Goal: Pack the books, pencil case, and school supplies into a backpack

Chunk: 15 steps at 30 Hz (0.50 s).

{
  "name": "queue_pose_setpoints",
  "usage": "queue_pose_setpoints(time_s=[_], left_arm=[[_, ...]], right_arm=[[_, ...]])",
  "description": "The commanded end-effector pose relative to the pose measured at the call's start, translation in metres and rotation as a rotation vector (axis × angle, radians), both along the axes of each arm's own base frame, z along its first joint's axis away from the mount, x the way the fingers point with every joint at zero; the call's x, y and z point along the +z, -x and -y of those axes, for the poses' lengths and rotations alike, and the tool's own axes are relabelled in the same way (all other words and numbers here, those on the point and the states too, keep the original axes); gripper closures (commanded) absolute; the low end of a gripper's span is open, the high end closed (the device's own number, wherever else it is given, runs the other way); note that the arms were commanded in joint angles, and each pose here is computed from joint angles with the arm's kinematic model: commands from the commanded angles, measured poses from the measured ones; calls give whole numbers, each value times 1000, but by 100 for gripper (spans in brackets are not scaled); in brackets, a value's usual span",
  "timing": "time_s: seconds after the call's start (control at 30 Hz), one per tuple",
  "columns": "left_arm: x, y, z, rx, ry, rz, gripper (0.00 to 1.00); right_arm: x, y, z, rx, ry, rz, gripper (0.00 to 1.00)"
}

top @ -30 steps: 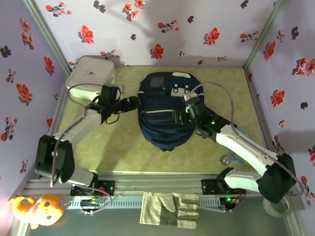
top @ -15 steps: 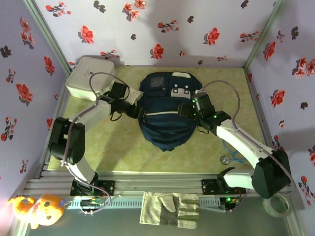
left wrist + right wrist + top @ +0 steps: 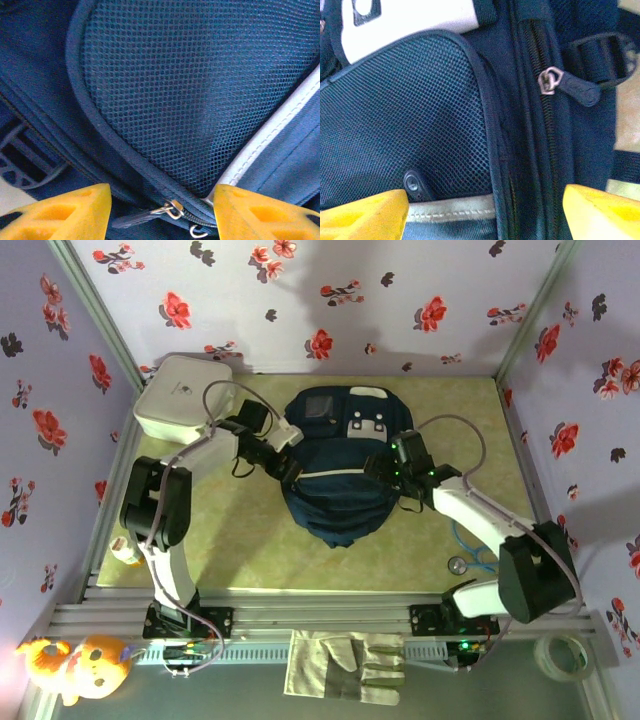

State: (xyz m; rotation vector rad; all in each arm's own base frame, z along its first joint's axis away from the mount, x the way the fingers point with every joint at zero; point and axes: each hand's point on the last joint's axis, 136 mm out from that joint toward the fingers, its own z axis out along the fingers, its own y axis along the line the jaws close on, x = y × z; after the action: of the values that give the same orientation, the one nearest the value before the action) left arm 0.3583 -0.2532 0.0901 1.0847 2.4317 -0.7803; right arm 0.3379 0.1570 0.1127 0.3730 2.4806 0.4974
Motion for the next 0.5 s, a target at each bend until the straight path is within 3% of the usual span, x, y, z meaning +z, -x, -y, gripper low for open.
queue_pose_setpoints(time_s=[0.0, 0.17, 0.47], left_arm=[[2, 11, 12, -22, 59, -65, 46], [4, 20, 23, -10, 102, -121, 50], [18, 43, 40, -9, 152, -86, 54]], right_arm=[[-6, -13, -14, 14, -81, 1, 22], [-6, -43, -24, 87, -45, 32, 27], [6, -111, -44, 196, -12, 110, 30]])
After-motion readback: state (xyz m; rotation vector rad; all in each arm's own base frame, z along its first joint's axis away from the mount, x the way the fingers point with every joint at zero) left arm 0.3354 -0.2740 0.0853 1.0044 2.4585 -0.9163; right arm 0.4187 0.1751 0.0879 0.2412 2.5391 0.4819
